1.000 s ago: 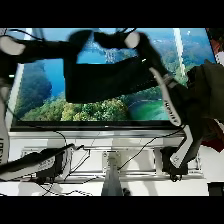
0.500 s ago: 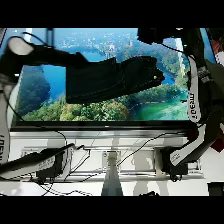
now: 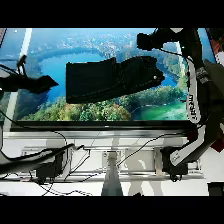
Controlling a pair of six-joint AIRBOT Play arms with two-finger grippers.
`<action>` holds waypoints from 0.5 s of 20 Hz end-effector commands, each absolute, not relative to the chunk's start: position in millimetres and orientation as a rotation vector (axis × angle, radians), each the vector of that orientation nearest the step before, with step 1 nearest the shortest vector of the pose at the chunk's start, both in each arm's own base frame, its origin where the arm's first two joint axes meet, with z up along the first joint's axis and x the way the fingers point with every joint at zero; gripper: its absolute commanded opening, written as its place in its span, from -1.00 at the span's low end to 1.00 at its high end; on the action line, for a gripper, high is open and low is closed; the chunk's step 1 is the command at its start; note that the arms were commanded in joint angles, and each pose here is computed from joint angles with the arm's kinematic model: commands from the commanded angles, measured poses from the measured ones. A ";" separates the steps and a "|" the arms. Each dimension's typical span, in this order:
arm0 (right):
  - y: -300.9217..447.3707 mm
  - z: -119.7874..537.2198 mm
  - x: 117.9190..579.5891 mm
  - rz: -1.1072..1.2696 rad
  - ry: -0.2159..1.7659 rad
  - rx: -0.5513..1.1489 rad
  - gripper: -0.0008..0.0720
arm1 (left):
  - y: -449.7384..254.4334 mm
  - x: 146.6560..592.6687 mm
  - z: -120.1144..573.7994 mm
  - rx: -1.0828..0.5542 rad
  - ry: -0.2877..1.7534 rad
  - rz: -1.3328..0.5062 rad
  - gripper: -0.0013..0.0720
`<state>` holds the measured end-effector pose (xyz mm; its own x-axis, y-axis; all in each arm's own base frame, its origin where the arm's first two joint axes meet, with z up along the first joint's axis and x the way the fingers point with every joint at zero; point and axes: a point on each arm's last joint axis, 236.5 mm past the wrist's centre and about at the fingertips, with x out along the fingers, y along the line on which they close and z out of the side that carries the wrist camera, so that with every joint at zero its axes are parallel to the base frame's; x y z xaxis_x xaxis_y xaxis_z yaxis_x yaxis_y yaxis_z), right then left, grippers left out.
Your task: Fold the clothes and pants, and hang the long-sleeved shirts on hangers.
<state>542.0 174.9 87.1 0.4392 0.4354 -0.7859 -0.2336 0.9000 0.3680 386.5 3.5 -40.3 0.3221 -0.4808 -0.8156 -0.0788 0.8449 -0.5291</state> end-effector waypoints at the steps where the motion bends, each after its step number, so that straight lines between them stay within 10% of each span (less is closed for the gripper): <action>1: 189.8 88.5 540.4 0.443 1.023 0.196 -0.87 | -18.5 397.7 -82.6 -0.662 1.213 -0.354 0.98; 7: 204.3 80.9 545.1 0.456 1.009 0.190 -0.87 | -48.8 422.7 -116.6 -0.626 1.191 -0.338 0.67; 8: 209.1 75.6 547.4 0.459 1.008 0.192 -0.87 | -58.4 422.1 -117.4 -0.603 1.197 -0.354 0.42; 10: 221.7 64.7 550.5 0.469 1.006 0.191 -0.87 | -75.0 418.9 -110.2 -0.587 1.212 -0.410 -0.86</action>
<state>545.9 208.5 75.1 0.4425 0.4543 -0.7732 -0.2809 0.8890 0.3616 418.6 -53.6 -110.8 0.3307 -0.5656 -0.7554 -0.0616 0.7858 -0.6154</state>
